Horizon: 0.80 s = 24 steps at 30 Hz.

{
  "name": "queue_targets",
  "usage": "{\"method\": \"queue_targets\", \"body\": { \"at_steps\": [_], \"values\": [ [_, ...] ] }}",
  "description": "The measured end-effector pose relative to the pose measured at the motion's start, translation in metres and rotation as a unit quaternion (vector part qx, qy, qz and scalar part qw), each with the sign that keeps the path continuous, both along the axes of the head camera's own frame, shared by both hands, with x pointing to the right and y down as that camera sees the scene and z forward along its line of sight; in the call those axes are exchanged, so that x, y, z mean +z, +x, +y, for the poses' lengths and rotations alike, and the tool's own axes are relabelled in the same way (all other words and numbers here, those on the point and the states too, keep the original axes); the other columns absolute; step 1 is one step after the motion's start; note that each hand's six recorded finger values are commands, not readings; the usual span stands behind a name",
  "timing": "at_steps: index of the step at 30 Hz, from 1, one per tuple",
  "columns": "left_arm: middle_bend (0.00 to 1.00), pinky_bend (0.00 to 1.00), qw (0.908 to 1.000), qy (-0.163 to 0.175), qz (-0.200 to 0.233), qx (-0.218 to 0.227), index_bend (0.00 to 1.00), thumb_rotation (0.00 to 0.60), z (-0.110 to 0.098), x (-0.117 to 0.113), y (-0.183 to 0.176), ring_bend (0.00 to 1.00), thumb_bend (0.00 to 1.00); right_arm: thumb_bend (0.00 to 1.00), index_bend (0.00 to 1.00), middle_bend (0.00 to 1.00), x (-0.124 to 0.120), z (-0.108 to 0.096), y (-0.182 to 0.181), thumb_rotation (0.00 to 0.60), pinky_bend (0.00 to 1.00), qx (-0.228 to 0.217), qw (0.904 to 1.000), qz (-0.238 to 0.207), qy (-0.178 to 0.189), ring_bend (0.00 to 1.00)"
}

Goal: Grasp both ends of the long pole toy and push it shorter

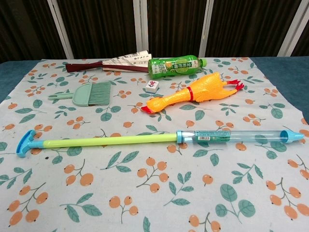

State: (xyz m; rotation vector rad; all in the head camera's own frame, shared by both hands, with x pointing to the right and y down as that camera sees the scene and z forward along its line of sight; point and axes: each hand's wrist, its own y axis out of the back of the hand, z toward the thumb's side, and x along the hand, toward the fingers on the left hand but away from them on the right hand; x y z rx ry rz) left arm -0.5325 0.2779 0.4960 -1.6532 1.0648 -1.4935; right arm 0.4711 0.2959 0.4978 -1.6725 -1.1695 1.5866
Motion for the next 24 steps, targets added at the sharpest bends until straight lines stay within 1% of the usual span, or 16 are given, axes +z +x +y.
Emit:
{"method": "queue_targets", "body": {
  "at_steps": [9, 24],
  "values": [
    [0.0, 0.0, 1.0, 0.001, -0.001, 0.001, 0.0, 0.6, 0.0001, -0.0004, 0.0002, 0.0, 0.15, 0.39, 0.0, 0.0, -0.0007, 0.0003, 0.0004, 0.6, 0.0, 0.002, 1.0, -0.003, 0.0, 0.0],
    [0.0, 0.0, 1.0, -0.006, 0.0, 0.0, 0.0, 0.6, -0.0003, 0.0021, 0.0006, 0.0, 0.15, 0.4, 0.0, 0.0, 0.0021, -0.0003, -0.0007, 0.6, 0.0, 0.0, 1.0, 0.002, -0.003, 0.0]
  ]
}}
